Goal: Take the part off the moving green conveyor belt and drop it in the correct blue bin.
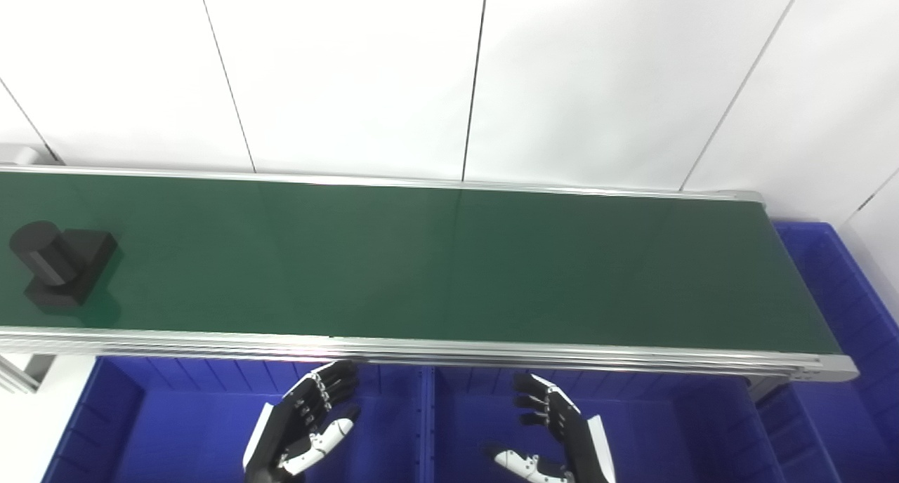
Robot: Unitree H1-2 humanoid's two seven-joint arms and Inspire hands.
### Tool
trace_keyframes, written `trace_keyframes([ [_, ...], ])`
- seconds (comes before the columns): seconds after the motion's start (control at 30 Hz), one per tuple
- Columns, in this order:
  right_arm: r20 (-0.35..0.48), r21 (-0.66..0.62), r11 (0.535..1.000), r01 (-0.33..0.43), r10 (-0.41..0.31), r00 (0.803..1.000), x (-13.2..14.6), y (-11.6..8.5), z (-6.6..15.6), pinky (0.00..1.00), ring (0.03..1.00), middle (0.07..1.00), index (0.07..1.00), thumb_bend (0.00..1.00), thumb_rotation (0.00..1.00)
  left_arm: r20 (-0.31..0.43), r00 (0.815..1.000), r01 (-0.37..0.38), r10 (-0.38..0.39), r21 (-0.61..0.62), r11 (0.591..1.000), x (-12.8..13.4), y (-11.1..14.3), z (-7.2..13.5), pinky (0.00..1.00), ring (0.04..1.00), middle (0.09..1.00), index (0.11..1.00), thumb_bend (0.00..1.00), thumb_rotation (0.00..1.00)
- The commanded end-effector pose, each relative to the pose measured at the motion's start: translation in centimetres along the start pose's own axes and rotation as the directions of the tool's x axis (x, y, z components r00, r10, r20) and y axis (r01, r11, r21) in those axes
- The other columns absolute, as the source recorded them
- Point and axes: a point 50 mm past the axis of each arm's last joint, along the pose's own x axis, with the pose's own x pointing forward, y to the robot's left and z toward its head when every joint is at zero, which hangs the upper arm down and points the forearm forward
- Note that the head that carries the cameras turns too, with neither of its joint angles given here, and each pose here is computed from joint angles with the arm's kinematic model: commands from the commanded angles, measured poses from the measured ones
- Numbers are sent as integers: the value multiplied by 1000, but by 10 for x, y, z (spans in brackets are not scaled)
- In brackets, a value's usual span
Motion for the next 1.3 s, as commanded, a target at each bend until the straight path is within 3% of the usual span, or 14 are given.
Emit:
trace_keyframes([
  [0.0,78,16,1000,5,-7,997,5,-9,10,635,721,766,764,588,98,51,999,4,-5,20,1000,5,-12,7,820,806,816,754,506,112],
  [0.2,34,33,999,13,-14,999,5,-28,-1,629,734,784,787,551,171,16,1000,2,-3,42,999,7,-32,-1,798,802,825,762,567,49],
  [0.43,-16,89,996,16,-15,1000,7,-39,-13,679,768,809,802,507,154,-11,999,45,-45,92,995,14,-46,-5,781,789,813,763,595,64],
  [0.73,-21,76,997,8,-7,1000,10,-43,-15,676,776,823,819,452,156,-15,999,41,-39,127,991,16,-48,-6,770,778,803,751,655,77],
  [1.0,-14,72,997,8,-7,1000,9,-40,-13,653,754,804,807,457,153,-9,999,39,-38,142,989,17,-49,-4,766,771,793,744,649,62],
  [1.27,-15,88,996,11,-10,1000,8,-38,-12,542,674,733,727,591,335,-13,999,41,-40,138,990,15,-46,-5,765,766,789,743,626,49],
])
